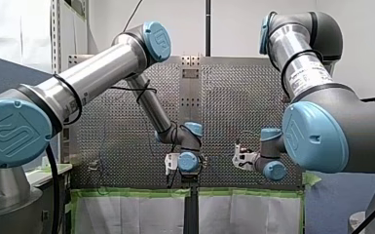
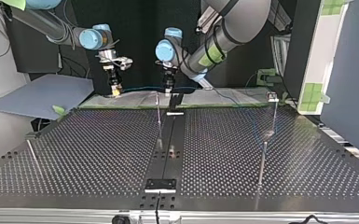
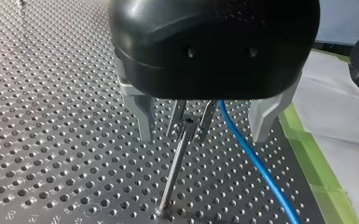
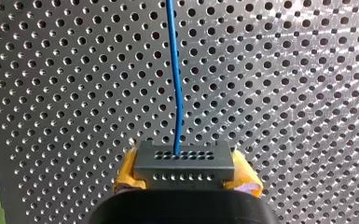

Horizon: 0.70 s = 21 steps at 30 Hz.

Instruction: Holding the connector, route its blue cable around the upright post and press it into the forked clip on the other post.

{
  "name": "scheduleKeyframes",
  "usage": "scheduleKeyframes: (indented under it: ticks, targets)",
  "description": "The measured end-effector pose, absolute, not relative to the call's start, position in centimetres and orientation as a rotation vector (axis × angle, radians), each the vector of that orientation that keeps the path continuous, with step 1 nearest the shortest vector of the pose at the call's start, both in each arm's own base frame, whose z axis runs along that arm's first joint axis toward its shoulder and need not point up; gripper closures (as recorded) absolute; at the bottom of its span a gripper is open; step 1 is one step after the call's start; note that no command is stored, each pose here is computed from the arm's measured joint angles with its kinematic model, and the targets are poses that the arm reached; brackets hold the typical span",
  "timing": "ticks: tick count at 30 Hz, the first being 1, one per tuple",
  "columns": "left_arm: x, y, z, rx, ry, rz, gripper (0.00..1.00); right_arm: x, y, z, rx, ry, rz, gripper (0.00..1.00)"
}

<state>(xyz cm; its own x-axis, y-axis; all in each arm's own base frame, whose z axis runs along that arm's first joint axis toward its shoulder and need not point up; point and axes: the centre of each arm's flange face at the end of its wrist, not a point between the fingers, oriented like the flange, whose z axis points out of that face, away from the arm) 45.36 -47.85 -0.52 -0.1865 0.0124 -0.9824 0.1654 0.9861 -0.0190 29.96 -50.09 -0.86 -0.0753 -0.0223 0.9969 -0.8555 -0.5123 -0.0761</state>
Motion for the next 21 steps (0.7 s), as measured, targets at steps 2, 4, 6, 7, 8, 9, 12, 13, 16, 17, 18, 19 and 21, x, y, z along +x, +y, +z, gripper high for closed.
scheduleKeyframes:
  ticks: [2, 4, 6, 7, 8, 9, 12, 13, 16, 17, 18, 19, 21]
  targets:
    - [45.45, -47.84, -0.55, 0.133, 1.754, -0.139, 0.01, 29.98, -50.07, -0.85, 1.559, -0.964, 1.660, 0.69]
    - [45.53, -47.79, -0.58, 0.132, 1.753, -0.139, 0.01, 29.99, -50.05, -0.87, 1.560, -0.963, 1.660, 0.69]
    - [45.58, -47.77, -0.57, 0.130, 1.752, -0.139, 0.01, 29.99, -50.05, -0.88, 1.561, -0.963, 1.661, 0.69]
    - [45.63, -47.76, -0.56, 0.128, 1.750, -0.139, 0.06, 29.99, -50.05, -0.88, 1.561, -0.962, 1.661, 0.69]
    - [45.68, -47.74, -0.53, 0.126, 1.748, -0.139, 0.10, 29.99, -50.05, -0.89, 1.562, -0.963, 1.660, 0.69]
    - [45.74, -47.72, -0.50, 0.124, 1.746, -0.139, 0.10, 29.99, -50.05, -0.88, 1.562, -0.962, 1.660, 0.69]
    - [45.89, -47.64, -0.47, 0.120, 1.743, -0.138, 0.29, 29.99, -50.03, -0.90, 1.563, -0.962, 1.660, 0.69]
    - [45.92, -47.62, -0.47, 0.120, 1.742, -0.138, 0.46, 29.99, -50.03, -0.90, 1.563, -0.963, 1.659, 0.69]
    - [45.94, -47.64, -0.47, 0.121, 1.741, -0.139, 0.79, 29.99, -50.02, -0.92, 1.564, -0.963, 1.658, 0.69]
    - [45.95, -47.65, -0.46, 0.121, 1.741, -0.140, 0.93, 29.99, -50.01, -0.93, 1.565, -0.963, 1.658, 0.69]
    - [45.97, -47.65, -0.45, 0.122, 1.740, -0.141, 0.93, 29.99, -50.00, -0.93, 1.566, -0.963, 1.657, 0.69]
    - [46.00, -47.65, -0.45, 0.124, 1.740, -0.143, 1.00, 29.99, -49.98, -0.95, 1.567, -0.963, 1.656, 0.69]
    - [46.01, -47.67, -0.48, 0.129, 1.740, -0.146, 1.00, 29.98, -49.97, -0.98, 1.568, -0.964, 1.654, 0.69]
